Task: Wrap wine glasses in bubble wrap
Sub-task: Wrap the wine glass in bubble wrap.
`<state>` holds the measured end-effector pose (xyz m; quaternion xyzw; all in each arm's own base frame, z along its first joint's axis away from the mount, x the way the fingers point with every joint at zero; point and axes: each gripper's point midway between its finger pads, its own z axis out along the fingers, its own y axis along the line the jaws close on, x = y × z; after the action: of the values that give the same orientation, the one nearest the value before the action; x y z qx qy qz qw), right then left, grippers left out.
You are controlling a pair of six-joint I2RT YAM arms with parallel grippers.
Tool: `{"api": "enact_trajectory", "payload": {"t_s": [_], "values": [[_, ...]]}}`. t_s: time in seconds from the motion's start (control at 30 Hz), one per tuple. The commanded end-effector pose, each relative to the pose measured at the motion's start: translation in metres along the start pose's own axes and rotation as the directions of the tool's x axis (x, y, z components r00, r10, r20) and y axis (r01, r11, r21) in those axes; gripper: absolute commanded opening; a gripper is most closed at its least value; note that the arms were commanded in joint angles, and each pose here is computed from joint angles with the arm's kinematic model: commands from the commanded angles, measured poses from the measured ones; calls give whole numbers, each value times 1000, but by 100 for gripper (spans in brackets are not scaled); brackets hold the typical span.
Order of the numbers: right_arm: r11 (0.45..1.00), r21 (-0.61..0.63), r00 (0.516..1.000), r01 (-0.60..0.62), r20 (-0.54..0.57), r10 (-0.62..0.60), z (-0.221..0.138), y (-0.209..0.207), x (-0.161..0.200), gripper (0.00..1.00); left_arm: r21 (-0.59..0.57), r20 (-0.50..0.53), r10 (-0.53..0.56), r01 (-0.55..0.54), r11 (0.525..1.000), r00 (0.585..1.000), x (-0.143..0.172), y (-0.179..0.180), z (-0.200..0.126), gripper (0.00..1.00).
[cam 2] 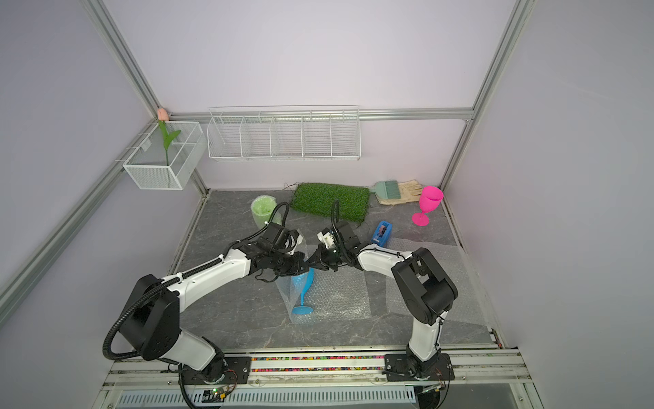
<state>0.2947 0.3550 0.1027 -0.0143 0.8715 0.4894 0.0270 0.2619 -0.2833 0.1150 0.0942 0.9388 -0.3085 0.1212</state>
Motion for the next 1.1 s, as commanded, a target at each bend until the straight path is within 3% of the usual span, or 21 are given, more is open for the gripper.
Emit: {"api": "enact_trajectory", "payload": {"t_s": [0.0,0.1,0.2,0.37,0.57,0.63,0.87,1.07], "values": [[1000,7,1000,6,5,-6,3,-2,-1,7,-4,44,19,-19,1000,999,-10,-11,-19,5],[1000,13,1000,4,3,-4,3,-4,-1,7,-63,69,40,-36,997,997,-15,-13,-42,26],[1000,15,1000,6,1,-6,3,-5,-1,7,-176,93,28,-11,984,995,-15,-3,-71,39],[1000,20,1000,4,0,-4,2,-6,-1,7,-310,93,-10,38,950,996,-3,19,-96,51],[1000,20,1000,2,-7,-1,4,-6,-1,7,-332,44,-52,64,941,998,8,29,-83,56],[1000,21,1000,3,-7,-3,3,-6,-1,7,-313,22,-63,67,947,998,12,29,-74,50],[1000,26,1000,7,-1,-7,1,-4,-2,7,-210,9,-77,77,975,997,11,18,-52,3],[999,44,1000,3,23,-4,-12,-5,-4,9,-80,29,-60,63,995,998,0,-4,-39,0]]}}
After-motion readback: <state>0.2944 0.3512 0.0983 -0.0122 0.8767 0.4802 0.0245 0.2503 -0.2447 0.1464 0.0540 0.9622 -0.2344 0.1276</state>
